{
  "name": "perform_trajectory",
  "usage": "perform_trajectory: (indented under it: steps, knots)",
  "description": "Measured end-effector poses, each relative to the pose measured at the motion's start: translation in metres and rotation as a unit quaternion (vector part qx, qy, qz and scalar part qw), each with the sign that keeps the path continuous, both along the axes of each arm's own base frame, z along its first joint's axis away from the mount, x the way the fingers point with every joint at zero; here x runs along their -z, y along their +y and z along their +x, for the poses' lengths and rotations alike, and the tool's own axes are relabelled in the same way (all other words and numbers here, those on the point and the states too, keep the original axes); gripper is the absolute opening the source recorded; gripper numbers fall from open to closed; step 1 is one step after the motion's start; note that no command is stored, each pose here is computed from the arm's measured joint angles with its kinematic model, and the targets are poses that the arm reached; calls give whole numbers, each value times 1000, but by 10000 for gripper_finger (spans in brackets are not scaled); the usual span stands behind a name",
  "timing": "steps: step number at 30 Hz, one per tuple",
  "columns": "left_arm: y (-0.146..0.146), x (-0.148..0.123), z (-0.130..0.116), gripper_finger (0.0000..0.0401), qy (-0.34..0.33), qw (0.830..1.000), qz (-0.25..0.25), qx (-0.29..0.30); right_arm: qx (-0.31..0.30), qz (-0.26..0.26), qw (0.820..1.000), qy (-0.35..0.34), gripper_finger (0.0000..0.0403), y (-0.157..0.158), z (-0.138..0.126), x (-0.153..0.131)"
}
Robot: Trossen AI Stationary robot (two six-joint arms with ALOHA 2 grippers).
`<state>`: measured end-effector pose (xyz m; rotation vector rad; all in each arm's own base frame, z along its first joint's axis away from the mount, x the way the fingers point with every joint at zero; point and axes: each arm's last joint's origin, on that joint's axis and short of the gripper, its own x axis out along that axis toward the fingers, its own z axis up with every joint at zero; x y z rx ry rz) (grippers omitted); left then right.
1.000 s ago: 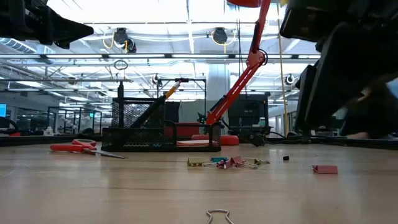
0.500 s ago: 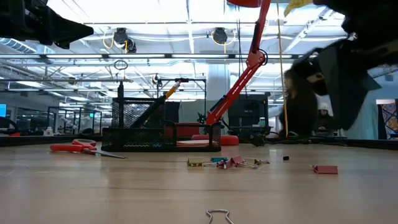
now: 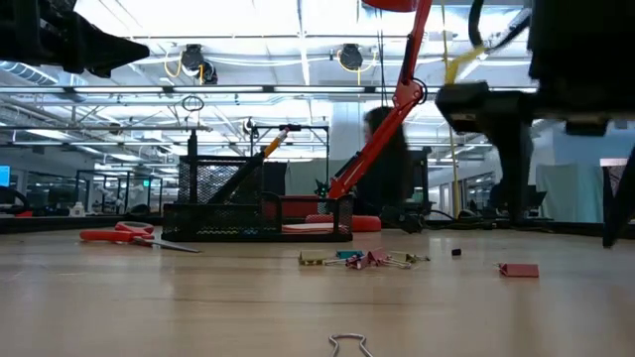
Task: Pick and place office supplies into organizer
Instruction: Put the pink binder clip into the mesh desk organizer
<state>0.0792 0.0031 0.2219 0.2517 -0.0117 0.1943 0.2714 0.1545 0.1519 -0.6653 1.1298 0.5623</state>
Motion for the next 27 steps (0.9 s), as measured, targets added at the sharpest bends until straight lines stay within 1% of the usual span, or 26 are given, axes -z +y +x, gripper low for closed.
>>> perform_trajectory:
  steps: [2, 7, 10, 15, 19, 21, 25, 27]
  knots:
    - [0, -1, 0, 35, -4, 1000, 1, 0, -27, -12, 1000, -2, 213, -4, 2, 1]
    - [0, -3, 0, 35, -14, 1000, -2, 0, -109, -28, 993, -46, 222, -6, 11, -2]
    - [0, -2, 0, 35, -10, 1000, -5, 0, -131, -15, 989, -69, 226, -5, 16, -4]
    - [0, -1, 0, 35, -7, 1000, -8, 1, -170, 12, 983, -71, 226, -2, 17, -5]
    - [0, 0, 0, 35, -9, 999, -45, 2, -184, 19, 980, -74, 225, -4, 15, 1]
    - [0, 0, 0, 35, -10, 998, -56, 2, -193, 30, 977, -81, 227, -7, 13, 7]
    - [0, 1, 0, 35, -10, 997, -71, 3, -198, 28, 975, -98, 228, -14, 10, 18]
    - [0, 2, 0, 35, -5, 997, -81, 3, -200, 37, 973, -108, 227, -16, 11, 19]
